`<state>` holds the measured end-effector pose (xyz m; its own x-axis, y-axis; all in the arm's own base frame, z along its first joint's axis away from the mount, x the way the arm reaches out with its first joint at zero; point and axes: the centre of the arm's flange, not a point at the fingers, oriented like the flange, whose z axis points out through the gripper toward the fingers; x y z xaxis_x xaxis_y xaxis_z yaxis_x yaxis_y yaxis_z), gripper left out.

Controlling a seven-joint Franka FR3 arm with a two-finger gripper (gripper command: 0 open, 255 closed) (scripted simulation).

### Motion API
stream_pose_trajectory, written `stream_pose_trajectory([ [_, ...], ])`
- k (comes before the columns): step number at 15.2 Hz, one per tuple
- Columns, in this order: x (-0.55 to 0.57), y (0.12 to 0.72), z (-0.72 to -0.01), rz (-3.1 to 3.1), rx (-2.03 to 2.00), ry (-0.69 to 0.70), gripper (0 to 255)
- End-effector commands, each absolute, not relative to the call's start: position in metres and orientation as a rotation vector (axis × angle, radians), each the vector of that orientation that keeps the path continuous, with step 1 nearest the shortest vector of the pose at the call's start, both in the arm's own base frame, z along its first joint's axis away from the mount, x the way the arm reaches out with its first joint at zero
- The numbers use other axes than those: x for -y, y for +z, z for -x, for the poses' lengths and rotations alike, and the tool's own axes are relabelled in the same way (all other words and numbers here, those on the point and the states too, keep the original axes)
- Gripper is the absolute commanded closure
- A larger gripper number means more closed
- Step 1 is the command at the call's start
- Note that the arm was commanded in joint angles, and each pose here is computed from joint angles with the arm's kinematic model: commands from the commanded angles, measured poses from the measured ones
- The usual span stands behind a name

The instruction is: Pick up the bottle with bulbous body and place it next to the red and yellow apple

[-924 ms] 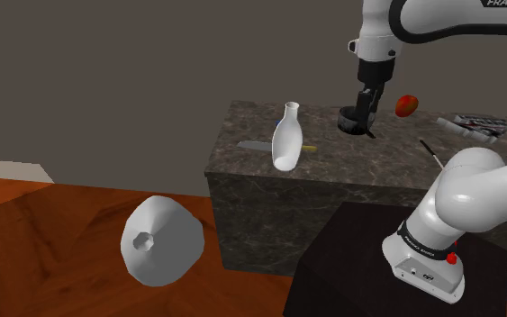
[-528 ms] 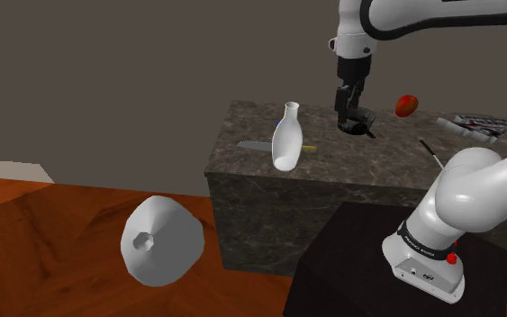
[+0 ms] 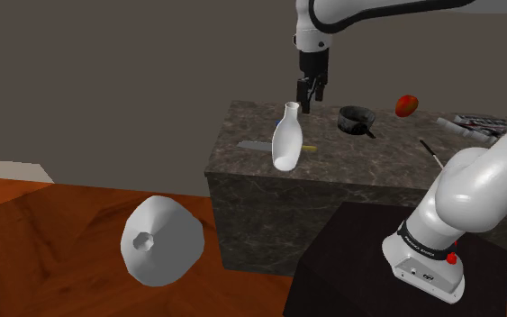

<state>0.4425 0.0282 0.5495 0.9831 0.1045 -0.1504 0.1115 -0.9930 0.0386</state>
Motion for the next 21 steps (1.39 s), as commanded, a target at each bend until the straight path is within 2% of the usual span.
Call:
stream_pose_trajectory([
  [1, -0.034, 0.549, -0.470, -3.086, -0.173, -0.228, 0],
  [6, -0.045, 0.548, -0.525, -3.094, -0.184, -0.223, 0],
  [13, -0.043, 0.508, -0.519, -3.094, -0.184, -0.223, 0],
  [21, -0.043, 0.508, -0.519, -3.094, -0.184, -0.223, 0],
])
